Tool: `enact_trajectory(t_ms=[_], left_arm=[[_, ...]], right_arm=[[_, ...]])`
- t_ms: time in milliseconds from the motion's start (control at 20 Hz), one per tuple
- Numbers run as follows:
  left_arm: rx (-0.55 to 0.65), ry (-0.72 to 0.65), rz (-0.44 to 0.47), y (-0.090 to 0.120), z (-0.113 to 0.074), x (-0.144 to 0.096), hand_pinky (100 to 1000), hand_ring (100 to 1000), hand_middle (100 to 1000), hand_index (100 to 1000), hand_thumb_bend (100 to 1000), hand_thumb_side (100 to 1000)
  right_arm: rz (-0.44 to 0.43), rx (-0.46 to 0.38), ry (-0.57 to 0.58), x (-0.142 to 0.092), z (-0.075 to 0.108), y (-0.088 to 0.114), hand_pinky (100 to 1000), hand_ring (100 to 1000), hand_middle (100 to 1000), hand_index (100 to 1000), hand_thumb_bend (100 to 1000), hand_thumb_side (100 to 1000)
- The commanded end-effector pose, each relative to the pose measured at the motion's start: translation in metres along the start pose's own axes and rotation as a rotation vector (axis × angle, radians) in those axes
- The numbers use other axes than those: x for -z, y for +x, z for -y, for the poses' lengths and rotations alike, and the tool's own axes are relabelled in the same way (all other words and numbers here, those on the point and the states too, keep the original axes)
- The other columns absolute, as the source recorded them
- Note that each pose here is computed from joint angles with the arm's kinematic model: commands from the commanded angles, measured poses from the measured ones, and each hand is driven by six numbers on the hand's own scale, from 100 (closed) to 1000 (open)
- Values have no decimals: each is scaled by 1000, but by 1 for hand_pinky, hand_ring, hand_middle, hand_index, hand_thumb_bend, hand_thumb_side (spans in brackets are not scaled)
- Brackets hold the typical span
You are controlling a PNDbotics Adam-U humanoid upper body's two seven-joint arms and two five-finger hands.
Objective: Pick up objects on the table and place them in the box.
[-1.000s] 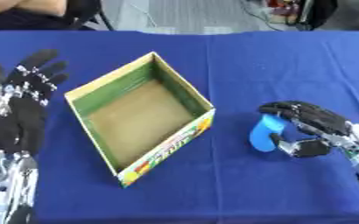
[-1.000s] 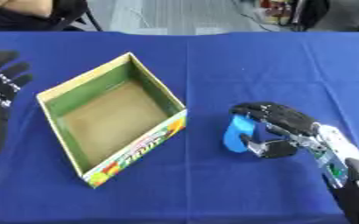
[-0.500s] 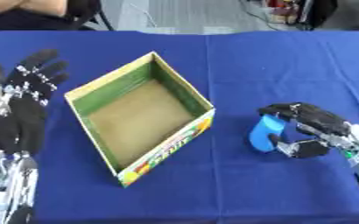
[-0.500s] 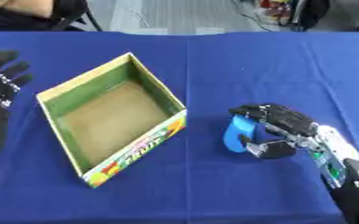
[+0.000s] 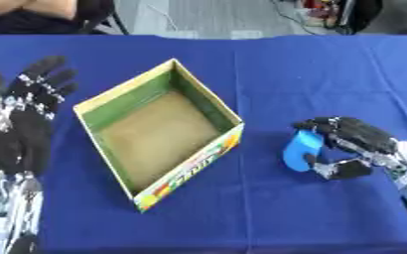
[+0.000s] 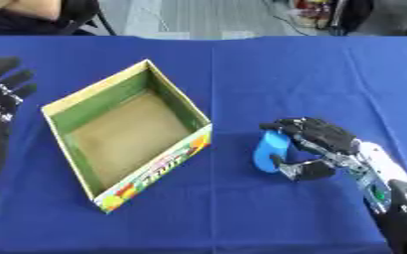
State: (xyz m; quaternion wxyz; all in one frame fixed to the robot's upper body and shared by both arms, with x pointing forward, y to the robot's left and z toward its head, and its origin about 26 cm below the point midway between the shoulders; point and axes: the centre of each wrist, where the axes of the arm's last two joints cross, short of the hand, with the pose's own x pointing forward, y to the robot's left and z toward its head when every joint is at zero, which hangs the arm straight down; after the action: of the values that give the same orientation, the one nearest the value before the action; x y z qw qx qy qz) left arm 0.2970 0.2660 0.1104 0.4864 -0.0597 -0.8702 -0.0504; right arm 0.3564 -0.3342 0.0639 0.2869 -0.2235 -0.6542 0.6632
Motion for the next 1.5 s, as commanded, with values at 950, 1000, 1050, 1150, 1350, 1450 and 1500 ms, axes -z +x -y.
enact_trajectory(t_ms=[950,1000,1050,1150,1350,1450,1500], left_arm=[[5,-17,19,5,-1,4,870,844,858,861,982,1000],[5,-16,19,5,-1,4,870,844,857,861,982,1000],[5,-16,19,5,-1,4,870,845,858,860,982,1000],[6,-15,19,5,-1,4,870,845,858,860,982,1000],[6,-13,19,5,-1,4,871,846,858,859,982,1000],[7,-12,19,5,-1,4,871,847,858,859,982,1000],[7,-11,19,5,-2,3,871,847,858,859,981,1000]], right_arm=[[-30,34,-126,-3,9,1,100,109,248,405,100,209],[-31,39,-143,-3,10,2,100,110,248,405,100,210],[-31,45,-163,-3,12,3,100,103,242,402,100,209],[-37,56,-216,-2,19,6,100,100,238,398,100,214],[-65,79,-305,-4,34,10,100,100,230,393,100,222],[-88,98,-346,-7,40,11,100,100,223,388,100,224],[-108,115,-375,-9,41,11,100,100,222,388,100,224]])
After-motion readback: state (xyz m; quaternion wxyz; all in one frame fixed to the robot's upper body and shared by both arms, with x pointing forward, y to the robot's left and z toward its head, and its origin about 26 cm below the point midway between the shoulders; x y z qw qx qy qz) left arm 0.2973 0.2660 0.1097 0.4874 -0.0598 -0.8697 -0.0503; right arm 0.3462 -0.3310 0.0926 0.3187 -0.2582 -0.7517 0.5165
